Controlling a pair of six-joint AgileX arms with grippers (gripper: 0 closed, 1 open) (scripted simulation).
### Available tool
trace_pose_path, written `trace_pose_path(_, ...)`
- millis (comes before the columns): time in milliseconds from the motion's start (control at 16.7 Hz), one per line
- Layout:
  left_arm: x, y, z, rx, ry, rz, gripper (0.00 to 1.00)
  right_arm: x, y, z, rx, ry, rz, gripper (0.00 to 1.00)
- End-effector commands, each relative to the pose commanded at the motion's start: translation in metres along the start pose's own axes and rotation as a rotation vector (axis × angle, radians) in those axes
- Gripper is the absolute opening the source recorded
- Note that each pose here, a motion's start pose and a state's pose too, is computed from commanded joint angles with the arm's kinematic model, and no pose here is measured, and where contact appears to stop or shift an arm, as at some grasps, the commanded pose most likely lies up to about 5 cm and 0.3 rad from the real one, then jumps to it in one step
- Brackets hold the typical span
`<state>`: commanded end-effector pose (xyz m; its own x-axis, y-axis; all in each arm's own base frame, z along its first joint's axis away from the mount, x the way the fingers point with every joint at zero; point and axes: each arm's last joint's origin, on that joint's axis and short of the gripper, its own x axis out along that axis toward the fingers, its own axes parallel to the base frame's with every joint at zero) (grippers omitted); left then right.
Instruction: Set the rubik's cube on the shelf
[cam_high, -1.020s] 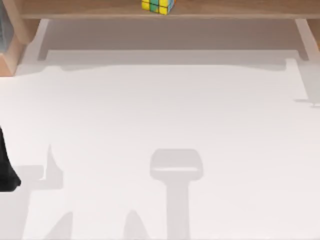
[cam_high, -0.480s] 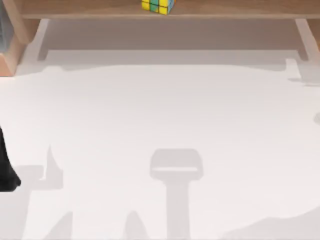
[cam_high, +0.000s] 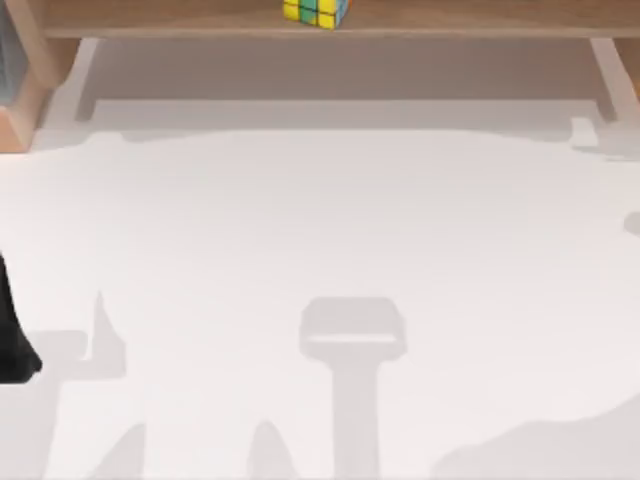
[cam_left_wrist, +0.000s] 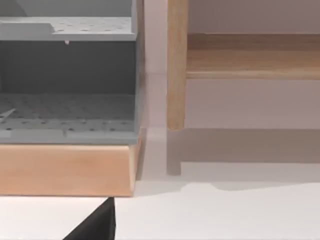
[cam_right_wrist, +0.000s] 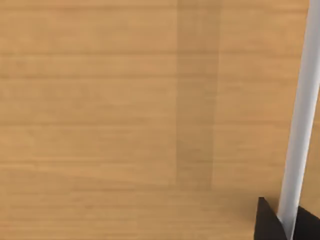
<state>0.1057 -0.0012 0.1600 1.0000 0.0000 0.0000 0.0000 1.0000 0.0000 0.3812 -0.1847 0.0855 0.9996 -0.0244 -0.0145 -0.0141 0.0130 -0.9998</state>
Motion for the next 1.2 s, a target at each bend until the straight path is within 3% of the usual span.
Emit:
trace_pose_path(360, 0.000, 0.000, 0.000, 0.000, 0.000, 0.000, 1.00, 0.051, -0.004, 0.001, -0.004, -0.002, -0.009, 0.00)
trace_pose_path(660, 0.000, 0.000, 0.000, 0.000, 0.000, 0.000, 1.00, 0.054, -0.003, 0.002, -0.001, -0.002, -0.005, 0.00)
trace_pose_path(1200, 0.000, 0.000, 0.000, 0.000, 0.000, 0.000, 1.00, 0.054, -0.003, 0.002, -0.001, -0.002, -0.005, 0.68)
